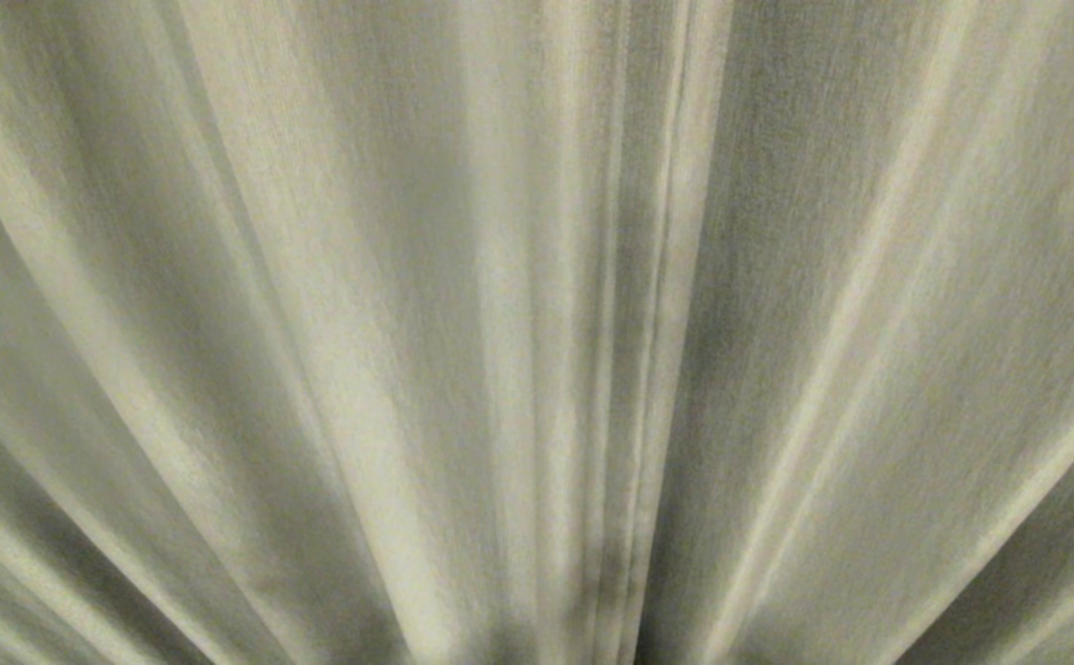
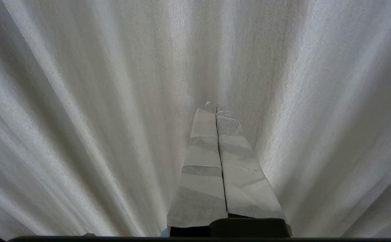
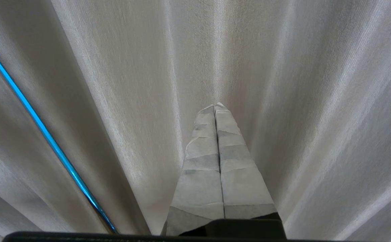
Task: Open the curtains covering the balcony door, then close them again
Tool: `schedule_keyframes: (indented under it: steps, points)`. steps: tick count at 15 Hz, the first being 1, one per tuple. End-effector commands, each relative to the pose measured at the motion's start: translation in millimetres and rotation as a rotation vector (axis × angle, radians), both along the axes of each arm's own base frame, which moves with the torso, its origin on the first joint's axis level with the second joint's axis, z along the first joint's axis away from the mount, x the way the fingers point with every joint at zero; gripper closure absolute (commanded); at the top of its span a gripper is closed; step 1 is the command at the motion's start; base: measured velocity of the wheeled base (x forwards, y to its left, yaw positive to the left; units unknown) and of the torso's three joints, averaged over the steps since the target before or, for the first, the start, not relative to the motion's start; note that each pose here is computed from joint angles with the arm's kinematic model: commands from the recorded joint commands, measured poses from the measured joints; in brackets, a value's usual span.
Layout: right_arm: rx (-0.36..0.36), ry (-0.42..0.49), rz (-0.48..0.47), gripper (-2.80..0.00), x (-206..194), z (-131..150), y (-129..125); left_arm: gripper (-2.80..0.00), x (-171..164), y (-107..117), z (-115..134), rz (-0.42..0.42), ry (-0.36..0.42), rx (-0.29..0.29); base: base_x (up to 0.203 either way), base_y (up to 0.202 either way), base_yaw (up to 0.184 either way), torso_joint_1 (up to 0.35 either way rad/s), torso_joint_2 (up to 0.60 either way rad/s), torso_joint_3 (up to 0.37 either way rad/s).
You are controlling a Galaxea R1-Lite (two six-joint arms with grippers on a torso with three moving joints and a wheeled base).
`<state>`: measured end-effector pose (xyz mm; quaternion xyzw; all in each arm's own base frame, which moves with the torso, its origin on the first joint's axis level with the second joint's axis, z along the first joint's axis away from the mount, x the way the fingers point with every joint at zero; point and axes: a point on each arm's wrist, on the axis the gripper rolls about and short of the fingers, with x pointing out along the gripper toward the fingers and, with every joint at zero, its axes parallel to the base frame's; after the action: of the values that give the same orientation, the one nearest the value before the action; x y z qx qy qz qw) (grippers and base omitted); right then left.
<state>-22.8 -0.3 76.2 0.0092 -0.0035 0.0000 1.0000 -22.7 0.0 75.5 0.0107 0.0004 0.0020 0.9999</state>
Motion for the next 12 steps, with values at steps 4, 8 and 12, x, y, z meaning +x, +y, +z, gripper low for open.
schedule_keyframes:
  steps: [4, 8, 12]
  points:
    - [0.0, -0.001, -0.003, 0.0, 0.0, 0.1, 0.0, 0.0, -0.1, 0.0, 0.0, 0.001, -0.001, 0.0, 0.0, 0.0, 0.0, 0.0, 0.0, 0.0]
    - [0.0, 0.001, -0.003, 0.0, -0.1, 0.2, 0.0, 0.0, -0.1, 0.0, 0.0, 0.001, -0.001, 0.0, 0.0, 0.0, 0.0, 0.0, 0.0, 0.0]
    - [0.0, 0.001, -0.002, 0.0, 0.0, -0.1, -0.1, 0.0, -0.1, 0.0, 0.0, 0.001, -0.001, 0.0, 0.0, 0.0, 0.0, 0.0, 0.0, 0.0]
